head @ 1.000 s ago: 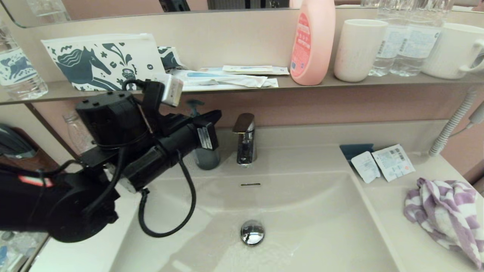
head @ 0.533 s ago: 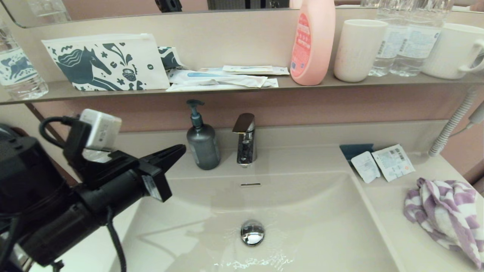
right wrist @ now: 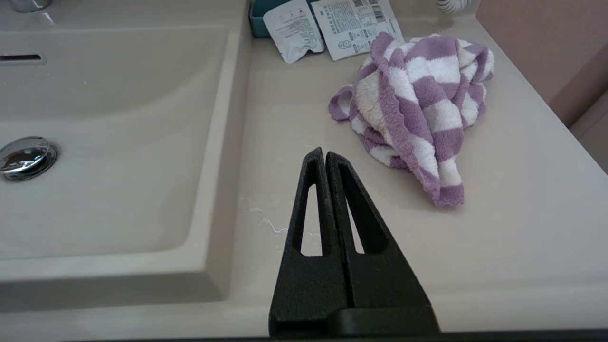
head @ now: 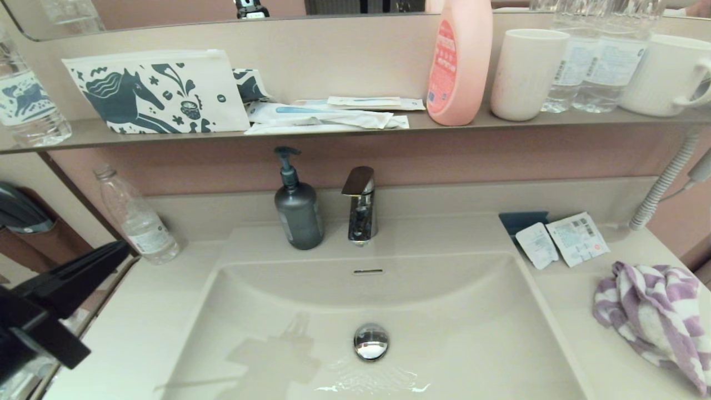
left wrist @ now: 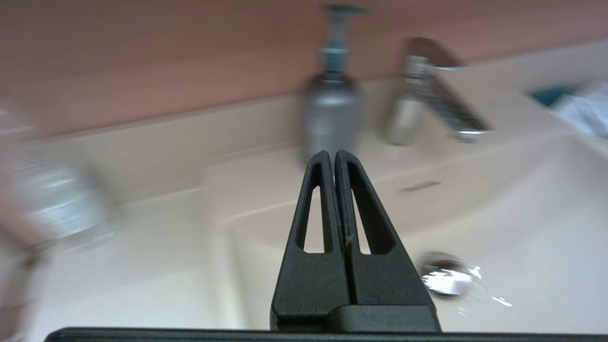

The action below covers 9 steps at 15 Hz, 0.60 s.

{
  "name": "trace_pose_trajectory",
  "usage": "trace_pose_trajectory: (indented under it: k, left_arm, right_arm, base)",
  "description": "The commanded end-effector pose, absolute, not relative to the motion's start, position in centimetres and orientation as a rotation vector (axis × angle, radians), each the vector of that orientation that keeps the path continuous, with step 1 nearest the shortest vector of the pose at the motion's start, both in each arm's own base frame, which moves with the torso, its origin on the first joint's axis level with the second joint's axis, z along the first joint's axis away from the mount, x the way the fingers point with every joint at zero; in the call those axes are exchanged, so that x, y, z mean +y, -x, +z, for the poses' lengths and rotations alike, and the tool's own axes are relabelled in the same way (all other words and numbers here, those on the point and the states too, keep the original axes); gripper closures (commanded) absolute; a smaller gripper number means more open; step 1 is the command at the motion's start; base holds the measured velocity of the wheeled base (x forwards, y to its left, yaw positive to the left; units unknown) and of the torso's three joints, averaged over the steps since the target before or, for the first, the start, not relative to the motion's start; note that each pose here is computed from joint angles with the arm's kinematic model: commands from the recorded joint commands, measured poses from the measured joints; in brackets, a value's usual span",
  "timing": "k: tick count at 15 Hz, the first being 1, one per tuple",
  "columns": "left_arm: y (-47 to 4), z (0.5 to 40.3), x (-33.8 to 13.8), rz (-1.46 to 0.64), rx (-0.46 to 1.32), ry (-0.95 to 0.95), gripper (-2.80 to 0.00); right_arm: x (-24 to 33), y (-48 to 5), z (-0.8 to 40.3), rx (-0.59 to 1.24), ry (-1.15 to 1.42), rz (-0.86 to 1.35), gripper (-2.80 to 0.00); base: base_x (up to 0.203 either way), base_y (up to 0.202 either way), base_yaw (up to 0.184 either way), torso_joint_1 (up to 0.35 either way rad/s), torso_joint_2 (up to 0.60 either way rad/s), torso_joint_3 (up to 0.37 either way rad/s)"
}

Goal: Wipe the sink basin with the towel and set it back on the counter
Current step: Pick up the cloth

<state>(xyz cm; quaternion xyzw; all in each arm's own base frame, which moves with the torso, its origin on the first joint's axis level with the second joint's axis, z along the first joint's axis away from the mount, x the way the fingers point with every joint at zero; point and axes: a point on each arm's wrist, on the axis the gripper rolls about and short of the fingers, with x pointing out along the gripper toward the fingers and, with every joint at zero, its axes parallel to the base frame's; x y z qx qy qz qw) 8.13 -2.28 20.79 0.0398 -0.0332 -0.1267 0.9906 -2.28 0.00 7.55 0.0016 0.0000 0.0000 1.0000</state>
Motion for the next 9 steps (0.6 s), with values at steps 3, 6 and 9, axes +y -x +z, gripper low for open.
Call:
trace_pose_trajectory:
  k: [3, 6, 9]
  left_arm:
    - [-3.5, 20.2, -0.3, -0.056, -0.207, -0.085, 0.00]
    - [-0.7, 18.4, 0.1, 0.023, -0.211, -0.088, 0.00]
    - [1.6, 15.9, 0.1, 0.035, -0.191, -0.088, 0.00]
  right_arm:
    - [0.0, 2.3, 7.5, 0.000, -0.003, 0.000, 0.00]
    - [0.0, 2.3, 7.5, 0.000, -0.003, 0.000, 0.00]
    - [0.0, 2.3, 7.5, 0.000, -0.003, 0.000, 0.00]
  base:
    - [0.000, 0.000, 0.000, 0.000, 0.00, 0.000]
    - [0.000, 0.000, 0.000, 0.000, 0.00, 0.000]
    - [0.000, 0.000, 0.000, 0.000, 0.00, 0.000]
